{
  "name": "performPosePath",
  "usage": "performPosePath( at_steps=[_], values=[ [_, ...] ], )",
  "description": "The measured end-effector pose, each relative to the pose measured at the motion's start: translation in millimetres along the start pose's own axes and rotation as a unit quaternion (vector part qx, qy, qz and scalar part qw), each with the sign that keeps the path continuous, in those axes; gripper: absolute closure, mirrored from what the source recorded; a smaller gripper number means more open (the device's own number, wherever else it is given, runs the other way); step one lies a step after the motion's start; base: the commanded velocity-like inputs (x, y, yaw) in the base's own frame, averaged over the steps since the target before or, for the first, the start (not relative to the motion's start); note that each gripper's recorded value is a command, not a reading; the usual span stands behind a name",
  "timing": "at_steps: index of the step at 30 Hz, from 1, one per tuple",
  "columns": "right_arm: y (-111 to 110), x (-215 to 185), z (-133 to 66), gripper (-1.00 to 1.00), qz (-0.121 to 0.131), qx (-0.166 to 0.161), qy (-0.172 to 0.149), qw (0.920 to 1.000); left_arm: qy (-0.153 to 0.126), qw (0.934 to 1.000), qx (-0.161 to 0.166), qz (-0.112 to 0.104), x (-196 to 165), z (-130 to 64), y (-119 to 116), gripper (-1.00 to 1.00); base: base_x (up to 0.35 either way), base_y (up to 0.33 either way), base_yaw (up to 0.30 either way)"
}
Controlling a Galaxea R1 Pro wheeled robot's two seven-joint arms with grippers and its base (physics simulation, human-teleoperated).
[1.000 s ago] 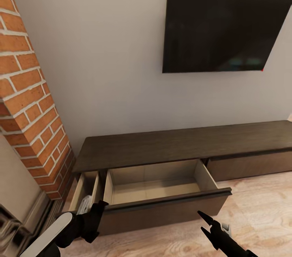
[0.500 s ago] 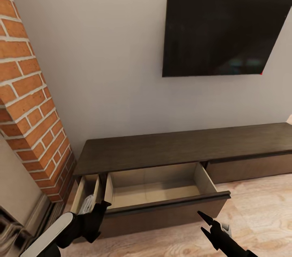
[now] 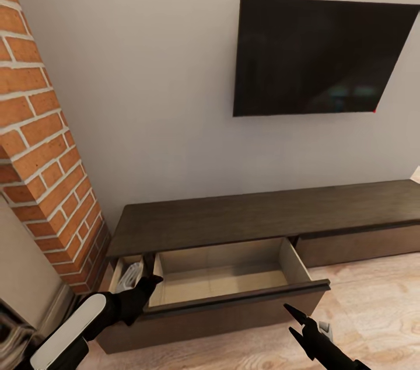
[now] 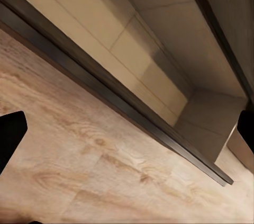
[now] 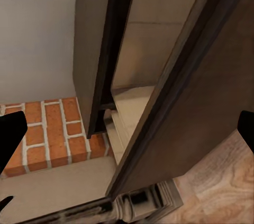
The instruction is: Place each of the two pumpkins and all three candles from the living room inside a cabinet in the living room (use any cabinet), then make sure every cabinet is closed, and position the cauldron so it is next to a table in the living room.
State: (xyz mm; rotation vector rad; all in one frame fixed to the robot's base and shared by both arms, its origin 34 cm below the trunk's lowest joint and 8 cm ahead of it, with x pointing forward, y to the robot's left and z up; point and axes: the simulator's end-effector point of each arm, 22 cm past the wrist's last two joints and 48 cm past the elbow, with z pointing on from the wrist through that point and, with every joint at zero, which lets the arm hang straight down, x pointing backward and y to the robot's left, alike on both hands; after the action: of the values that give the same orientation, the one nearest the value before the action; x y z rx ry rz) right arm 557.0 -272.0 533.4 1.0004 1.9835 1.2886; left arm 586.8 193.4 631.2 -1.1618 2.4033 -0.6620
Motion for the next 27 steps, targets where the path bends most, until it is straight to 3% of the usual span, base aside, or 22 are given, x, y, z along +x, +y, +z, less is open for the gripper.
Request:
performPosePath(
  at_steps=[27],
  values=[
    [45.5, -7.0, -15.3, -1.00, -0.001, 0.007, 0.000, 1.0000, 0.007, 1.0000, 0.002, 0.001, -4.0, -37.1, -35.7, -1.00, 0.000, 0.000, 0.000]
  ],
)
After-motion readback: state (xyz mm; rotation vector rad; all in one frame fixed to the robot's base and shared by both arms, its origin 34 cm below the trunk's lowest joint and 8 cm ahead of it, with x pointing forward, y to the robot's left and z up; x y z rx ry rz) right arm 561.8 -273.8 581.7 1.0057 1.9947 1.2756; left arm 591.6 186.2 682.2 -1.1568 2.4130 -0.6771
